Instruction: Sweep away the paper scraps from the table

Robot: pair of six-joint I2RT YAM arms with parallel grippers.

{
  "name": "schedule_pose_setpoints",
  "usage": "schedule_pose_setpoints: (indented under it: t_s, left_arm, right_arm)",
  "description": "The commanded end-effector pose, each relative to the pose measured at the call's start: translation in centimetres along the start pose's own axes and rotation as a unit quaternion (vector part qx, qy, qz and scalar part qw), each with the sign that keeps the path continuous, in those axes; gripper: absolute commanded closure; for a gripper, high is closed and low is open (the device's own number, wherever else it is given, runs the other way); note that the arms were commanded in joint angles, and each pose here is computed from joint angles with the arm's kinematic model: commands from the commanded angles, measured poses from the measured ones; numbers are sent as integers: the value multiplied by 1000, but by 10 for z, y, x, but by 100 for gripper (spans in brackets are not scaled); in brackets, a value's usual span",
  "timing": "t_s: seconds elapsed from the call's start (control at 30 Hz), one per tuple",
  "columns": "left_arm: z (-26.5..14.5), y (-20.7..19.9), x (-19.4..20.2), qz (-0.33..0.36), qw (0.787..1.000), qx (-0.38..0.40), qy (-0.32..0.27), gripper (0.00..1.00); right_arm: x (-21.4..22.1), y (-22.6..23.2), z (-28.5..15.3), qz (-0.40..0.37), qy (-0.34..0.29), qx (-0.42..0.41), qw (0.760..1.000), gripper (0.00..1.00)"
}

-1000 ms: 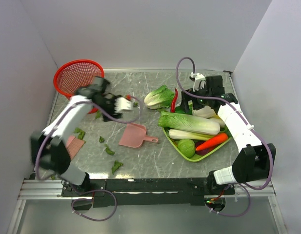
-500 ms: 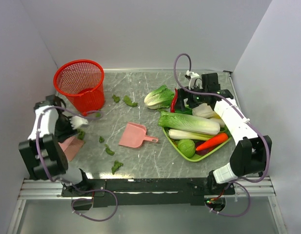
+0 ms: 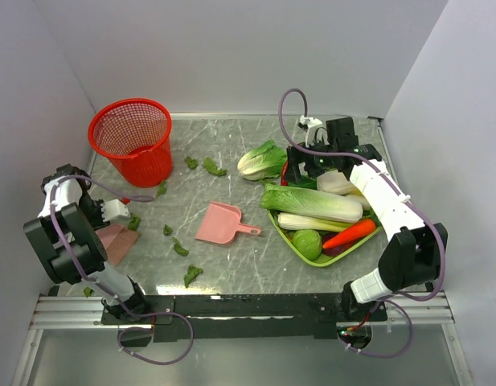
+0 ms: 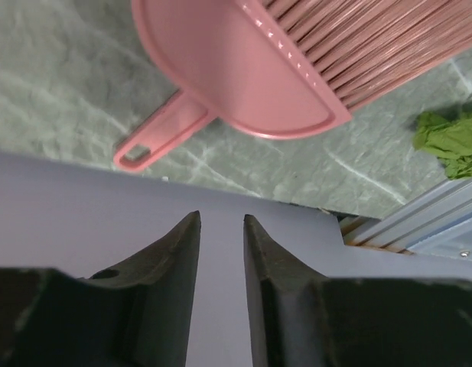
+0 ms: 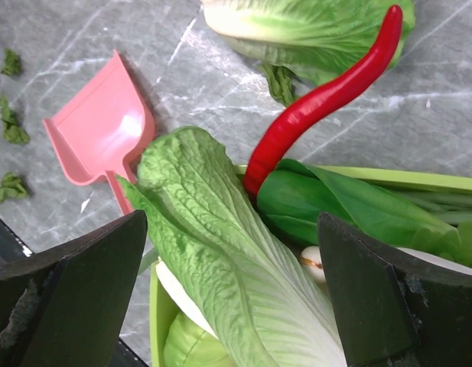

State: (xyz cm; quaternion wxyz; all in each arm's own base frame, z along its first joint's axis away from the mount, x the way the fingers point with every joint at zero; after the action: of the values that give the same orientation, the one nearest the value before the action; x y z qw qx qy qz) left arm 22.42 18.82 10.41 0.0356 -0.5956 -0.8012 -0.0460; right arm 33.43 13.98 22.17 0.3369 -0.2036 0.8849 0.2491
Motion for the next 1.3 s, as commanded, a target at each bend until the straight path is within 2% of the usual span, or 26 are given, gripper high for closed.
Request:
schedule_pose_setpoints:
  t_s: [0.0, 0.07, 0.13, 0.2, 0.27, 0.3, 0.37, 0.5, 0.57, 0.7, 0.83, 0.93, 1.03, 1.1, 1.27]
  left_arm:
    - [-8, 4, -12, 41, 998, -9, -50, 67]
    - [-13, -10, -28, 62, 994, -2, -95, 66]
    - [-12, -32, -39, 97, 989, -1, -110, 63]
    - [-13, -40, -42, 124, 987, -34, -97, 62]
    - [6, -56, -43, 138, 987, -28, -83, 62]
    - [6, -47, -38, 137, 987, -56, -63, 63]
    - [9, -46, -36, 132, 988, -56, -64, 63]
    - [-8, -8, -22, 87, 991, -69, -70, 50]
    - [-6, 1, -14, 75, 992, -60, -78, 46]
    - [-6, 21, -3, 94, 990, -79, -76, 42]
    - [0, 24, -14, 122, 982, -91, -116, 40]
    - [7, 22, -16, 147, 977, -87, -125, 38]
    - [16, 23, -13, 165, 976, -75, -120, 34]
    - [23, 23, -10, 174, 976, -62, -113, 28]
    - [39, 20, -5, 199, 974, -39, -97, 28]
  right_arm:
    - [-11, -2, -5, -21, -9, 18, 1000, 0]
    - [-9, -4, -5, -25, -10, 27, 999, 0]
    - [-3, -6, -3, -24, -5, 30, 999, 0]
    - [0, -6, -3, -24, -4, 31, 999, 0]
    - [2, -6, -2, -23, -4, 32, 999, 0]
    - [3, -5, -2, -21, -3, 31, 999, 0]
    - [5, -3, -1, -21, 2, 28, 999, 0]
    - [7, -3, 3, -23, 9, 26, 999, 0]
    - [6, -2, 6, -23, 11, 24, 999, 0]
    - [5, 0, 8, -30, 10, 24, 999, 0]
    - [8, -1, 7, -40, 13, 31, 999, 0]
    - [14, -2, 6, -47, 19, 39, 998, 0]
    - [21, -2, 3, -54, 24, 43, 997, 0]
    - [25, -3, 2, -59, 27, 46, 997, 0]
    - [30, -5, 1, -72, 31, 55, 995, 0]
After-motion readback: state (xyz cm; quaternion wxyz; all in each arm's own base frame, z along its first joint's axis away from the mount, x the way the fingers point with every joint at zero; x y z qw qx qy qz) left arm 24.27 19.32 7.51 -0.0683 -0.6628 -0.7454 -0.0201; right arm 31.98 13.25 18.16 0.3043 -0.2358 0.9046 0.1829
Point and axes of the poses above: each gripper's point midway between its finger pads, its own z axis out along the fingers, its own y axis along the line the jaws close on, x = y × z, the point moved 3 cm from there along -z, back along the fingers, and after that the axes turned 4 degrees about z, right-handed, at the moved point
